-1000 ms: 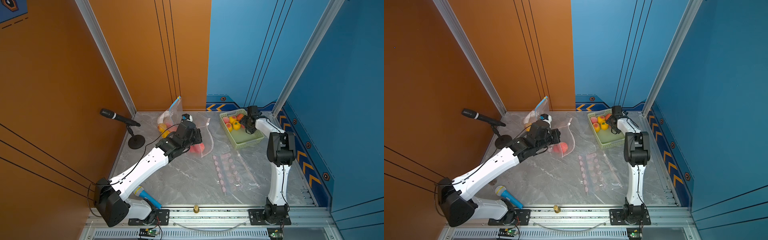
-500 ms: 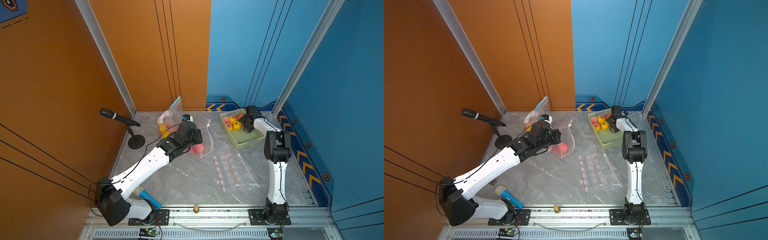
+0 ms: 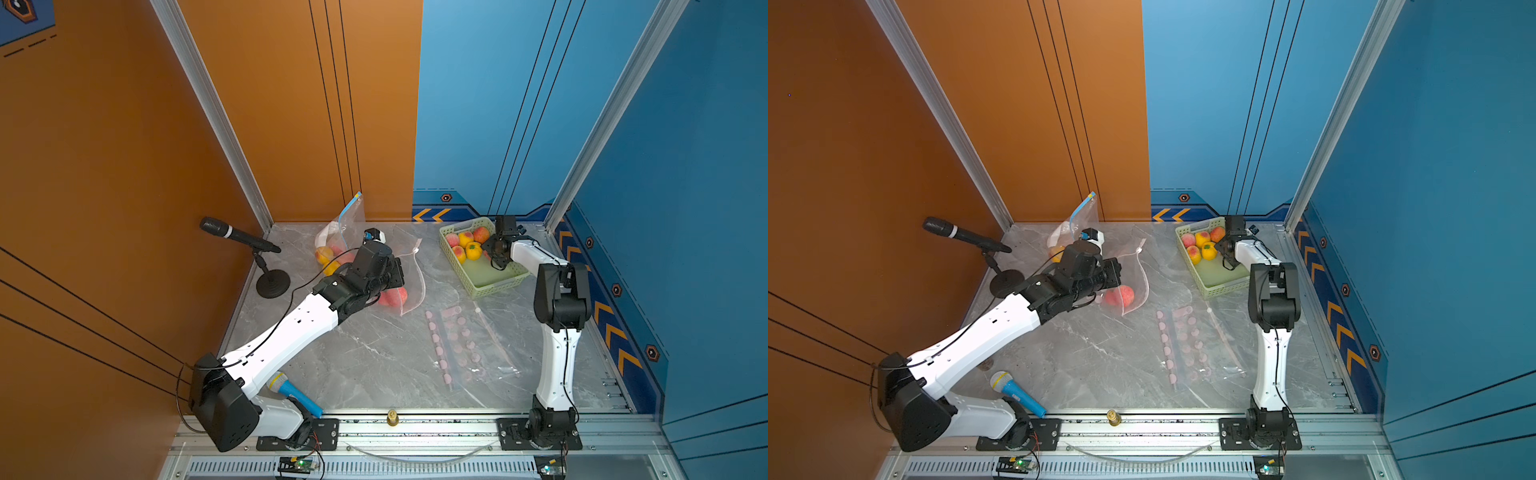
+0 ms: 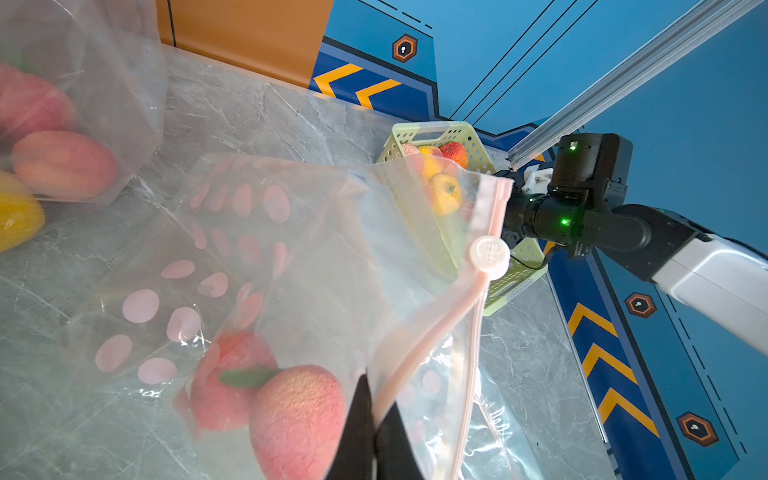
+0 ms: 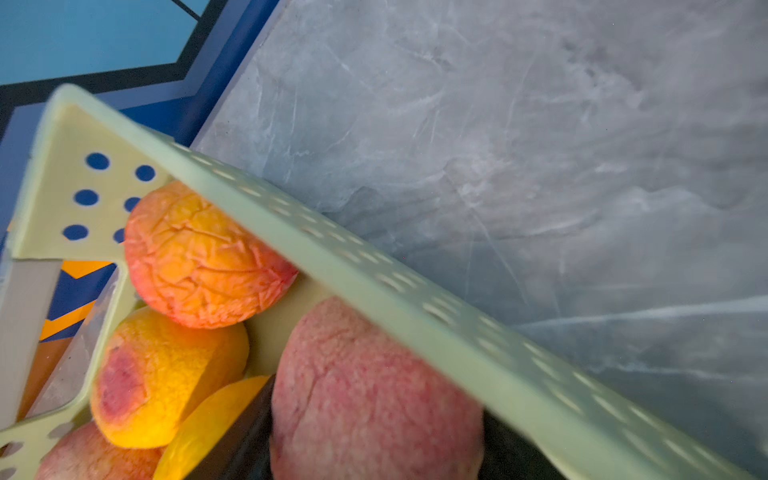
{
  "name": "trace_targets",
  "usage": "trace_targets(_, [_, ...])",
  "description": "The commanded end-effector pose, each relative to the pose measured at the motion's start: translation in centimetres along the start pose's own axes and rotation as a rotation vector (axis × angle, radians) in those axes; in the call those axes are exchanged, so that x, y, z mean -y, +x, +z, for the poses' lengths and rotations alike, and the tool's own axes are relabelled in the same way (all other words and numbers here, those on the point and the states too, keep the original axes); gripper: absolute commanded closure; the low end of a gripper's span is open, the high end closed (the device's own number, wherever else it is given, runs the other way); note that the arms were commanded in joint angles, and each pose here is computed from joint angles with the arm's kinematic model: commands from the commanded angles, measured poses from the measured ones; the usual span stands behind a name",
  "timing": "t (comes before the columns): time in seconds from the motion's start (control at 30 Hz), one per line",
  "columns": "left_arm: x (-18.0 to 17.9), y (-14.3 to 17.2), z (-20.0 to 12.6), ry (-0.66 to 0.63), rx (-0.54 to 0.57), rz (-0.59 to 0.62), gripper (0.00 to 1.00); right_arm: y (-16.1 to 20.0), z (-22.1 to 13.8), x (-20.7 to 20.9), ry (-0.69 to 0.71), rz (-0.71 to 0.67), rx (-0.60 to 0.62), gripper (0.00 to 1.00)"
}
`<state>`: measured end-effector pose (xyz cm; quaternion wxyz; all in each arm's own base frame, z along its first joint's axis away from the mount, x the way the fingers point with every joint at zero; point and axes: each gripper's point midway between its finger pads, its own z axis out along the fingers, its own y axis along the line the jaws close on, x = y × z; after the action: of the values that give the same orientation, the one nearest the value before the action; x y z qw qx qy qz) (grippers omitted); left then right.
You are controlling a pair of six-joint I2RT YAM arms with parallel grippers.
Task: Place the peach in a zip-top bag and seal the zipper
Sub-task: Pick up the peach from the basket, then place the peach in the zipper food storage bag.
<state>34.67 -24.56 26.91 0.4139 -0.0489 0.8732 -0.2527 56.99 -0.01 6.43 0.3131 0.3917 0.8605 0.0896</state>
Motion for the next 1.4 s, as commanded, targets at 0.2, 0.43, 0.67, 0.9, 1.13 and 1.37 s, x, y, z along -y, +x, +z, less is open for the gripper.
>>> trace_targets(0.2, [0.2, -0.4, 0.4, 0.015, 0.005, 0.005, 1.00, -0.1, -10.4, -3.6, -0.203, -0.132, 0.048, 0.57])
trace_targets(0.43, [0.5, -0.7, 0.6, 0.018, 0.010, 0.006, 1.00, 5.2, -19.1, -6.5, -0.427, -0.301, 0.021, 0.57])
trace_targets(0.67, [0.7, -1.1, 0.9, 0.017, 0.009, 0.003, 1.00, 11.8, -27.8, -9.9, -0.639, -0.526, 0.017, 0.56])
trace_targets(0.9, [1.0, -1.3, 1.0, 0.024, 0.013, -0.001, 1.00, 17.9, -33.5, -11.6, -0.792, -0.732, 0.022, 0.54])
trace_targets(1.13, [1.1, -1.6, 0.6, 0.031, 0.021, -0.002, 1.00, 23.2, -33.8, -12.5, -0.829, -0.868, -0.030, 0.54])
trace_targets(1.37, [1.4, -1.5, 0.4, 0.039, 0.017, -0.002, 1.00, 26.2, -32.2, -13.6, -0.790, -0.943, -0.077, 0.53])
